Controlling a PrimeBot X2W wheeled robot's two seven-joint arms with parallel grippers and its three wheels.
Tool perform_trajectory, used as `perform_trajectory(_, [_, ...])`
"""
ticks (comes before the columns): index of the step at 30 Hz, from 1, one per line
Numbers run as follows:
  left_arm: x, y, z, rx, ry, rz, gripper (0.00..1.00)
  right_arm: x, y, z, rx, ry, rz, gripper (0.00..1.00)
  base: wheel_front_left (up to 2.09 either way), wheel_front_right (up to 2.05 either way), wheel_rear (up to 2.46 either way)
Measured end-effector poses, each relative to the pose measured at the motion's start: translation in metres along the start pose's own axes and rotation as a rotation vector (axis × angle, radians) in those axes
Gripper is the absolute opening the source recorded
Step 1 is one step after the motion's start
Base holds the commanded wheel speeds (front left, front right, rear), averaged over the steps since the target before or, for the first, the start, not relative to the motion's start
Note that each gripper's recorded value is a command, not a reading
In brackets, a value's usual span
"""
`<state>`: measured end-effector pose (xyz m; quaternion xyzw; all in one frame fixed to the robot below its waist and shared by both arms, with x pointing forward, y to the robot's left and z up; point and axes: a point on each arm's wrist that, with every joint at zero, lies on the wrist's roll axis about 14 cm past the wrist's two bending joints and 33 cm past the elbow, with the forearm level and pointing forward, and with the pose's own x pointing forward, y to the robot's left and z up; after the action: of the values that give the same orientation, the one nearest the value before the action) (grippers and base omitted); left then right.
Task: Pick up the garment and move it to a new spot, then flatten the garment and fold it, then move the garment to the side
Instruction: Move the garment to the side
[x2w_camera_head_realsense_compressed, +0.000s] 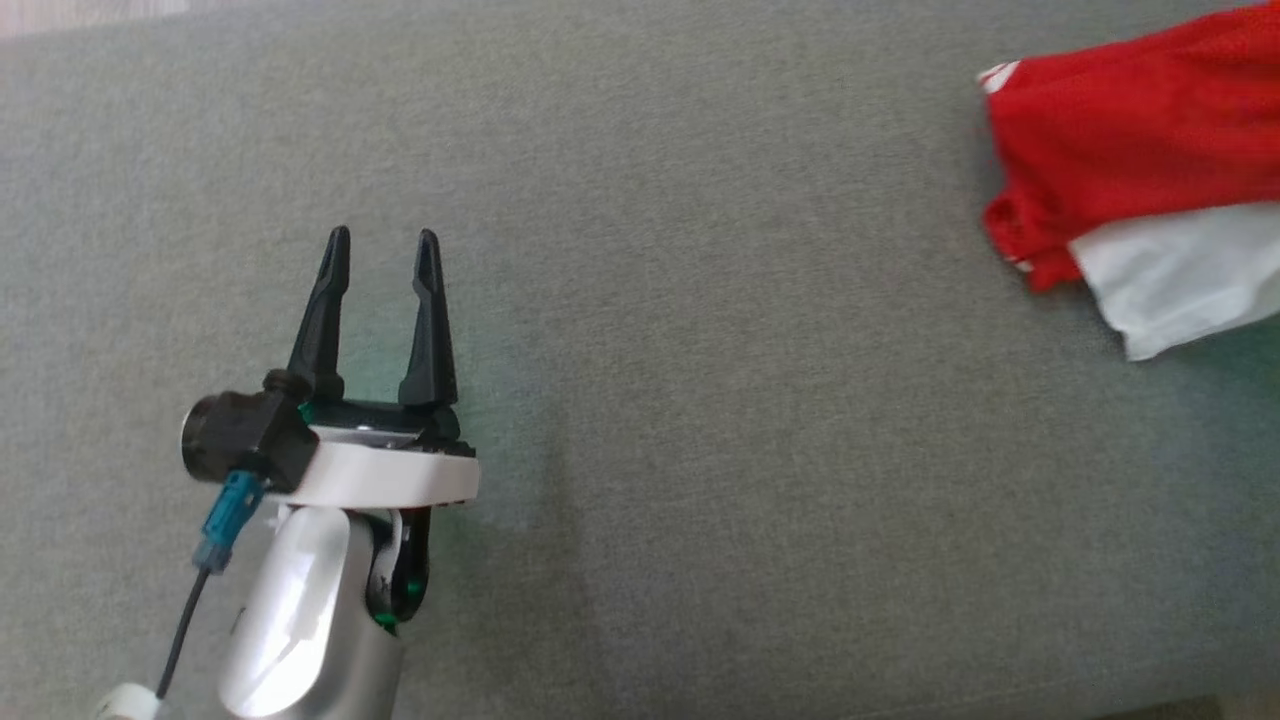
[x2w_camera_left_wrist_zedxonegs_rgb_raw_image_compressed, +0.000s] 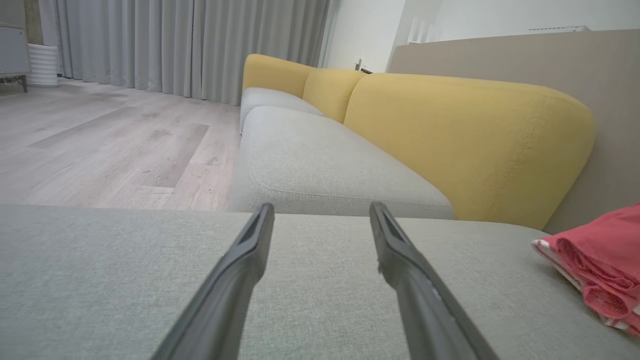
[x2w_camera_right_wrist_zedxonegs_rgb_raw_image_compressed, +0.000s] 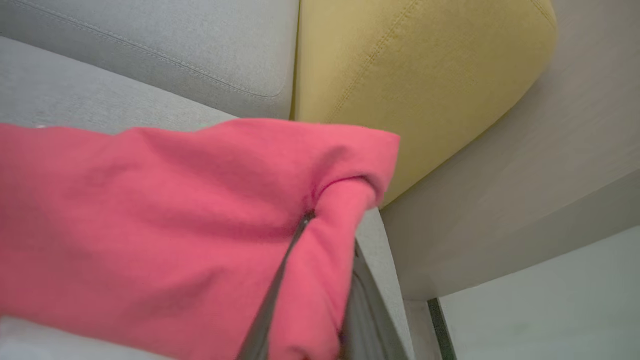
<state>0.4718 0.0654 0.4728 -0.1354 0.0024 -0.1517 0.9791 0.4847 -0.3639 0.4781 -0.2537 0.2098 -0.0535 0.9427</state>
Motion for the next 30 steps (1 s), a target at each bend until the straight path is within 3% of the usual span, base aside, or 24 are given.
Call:
perform_trajectory(8, [-0.003, 0.015, -0.006, 0.001, 0.016, 0.034, 1.00, 0.009, -0.021, -0.016, 0.007, 0.058, -0.068, 0.00, 0.00, 0.00, 0.00])
perform_trajectory(9, [-0.003, 0.016, -0.006, 0.001, 0.015, 0.037, 1.00, 0.008, -0.022, -0.016, 0.018, 0.058, -0.074, 0.14, 0.00, 0.00, 0.00])
perform_trajectory(10, [-0.003, 0.016, -0.005, 0.001, 0.013, 0.039, 1.00, 0.008, -0.024, -0.016, 0.024, 0.057, -0.082, 1.00, 0.00, 0.00, 0.00])
perform_trajectory(21, [-0.007, 0.009, 0.018, 0.026, -0.034, 0.027, 1.00, -0.008, -0.018, 0.029, 0.085, -0.098, -0.091, 1.00, 0.00, 0.00, 0.00])
perform_trajectory(27, [-0.026, 0.005, 0.041, 0.037, -0.081, 0.041, 1.00, -0.035, 0.023, 0.075, 0.222, -0.268, -0.012, 1.00, 0.00, 0.00, 0.00])
perform_trajectory(30, [-0.039, 0.006, 0.054, 0.047, -0.112, 0.062, 1.00, -0.056, 0.039, 0.099, 0.351, -0.374, 0.024, 1.00, 0.00, 0.00, 0.00])
